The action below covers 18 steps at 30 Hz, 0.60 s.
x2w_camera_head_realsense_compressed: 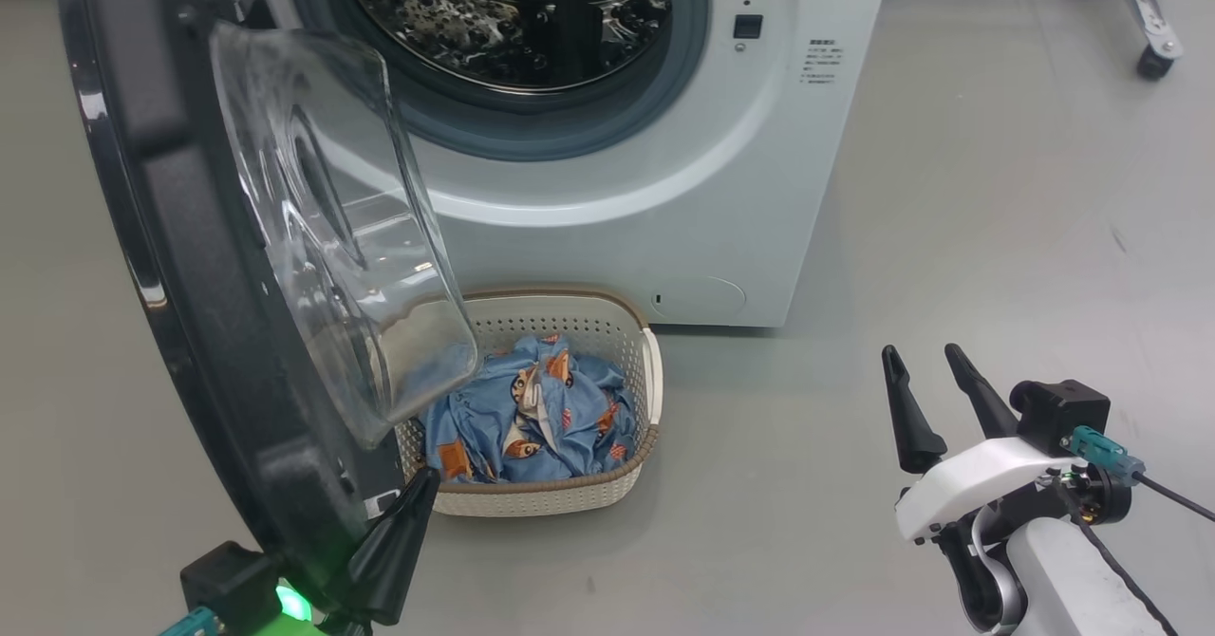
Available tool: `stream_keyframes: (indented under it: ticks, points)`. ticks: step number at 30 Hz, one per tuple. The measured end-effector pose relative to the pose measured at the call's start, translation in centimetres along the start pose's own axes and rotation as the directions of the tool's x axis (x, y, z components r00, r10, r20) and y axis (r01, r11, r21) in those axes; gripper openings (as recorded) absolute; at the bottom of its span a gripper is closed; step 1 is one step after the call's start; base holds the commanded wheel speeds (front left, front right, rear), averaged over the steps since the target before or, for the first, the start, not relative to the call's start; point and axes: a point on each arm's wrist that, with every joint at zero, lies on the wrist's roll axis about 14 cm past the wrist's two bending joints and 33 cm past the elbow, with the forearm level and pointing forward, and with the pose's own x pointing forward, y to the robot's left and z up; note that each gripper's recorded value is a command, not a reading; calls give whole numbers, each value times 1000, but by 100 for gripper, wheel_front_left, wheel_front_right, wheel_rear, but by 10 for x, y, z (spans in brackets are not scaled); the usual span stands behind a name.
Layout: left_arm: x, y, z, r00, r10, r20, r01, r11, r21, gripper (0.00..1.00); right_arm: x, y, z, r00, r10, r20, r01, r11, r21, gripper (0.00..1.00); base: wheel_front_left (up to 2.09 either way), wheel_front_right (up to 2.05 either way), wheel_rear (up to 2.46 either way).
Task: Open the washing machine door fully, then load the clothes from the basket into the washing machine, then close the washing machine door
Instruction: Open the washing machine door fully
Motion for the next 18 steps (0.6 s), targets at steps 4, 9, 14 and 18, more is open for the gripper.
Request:
stream_keyframes:
  ticks: [4,9,14,18]
  points:
    - [-9,11,3,999,38,9,-38,999,16,0,4,7,-1,1000,22,-5,-22,1000,-5,100,0,0,0]
    - [-24,33,5,993,115,15,-115,993,31,0,9,16,-2,999,49,-10,-49,999,-12,100,0,0,0]
    - [-38,58,15,979,201,46,-203,977,58,0,12,26,-4,997,79,-16,-79,997,-12,100,0,0,0]
    - [-55,89,37,948,300,109,-311,945,100,0,15,33,-6,995,100,-24,-101,995,-15,100,0,0,0]
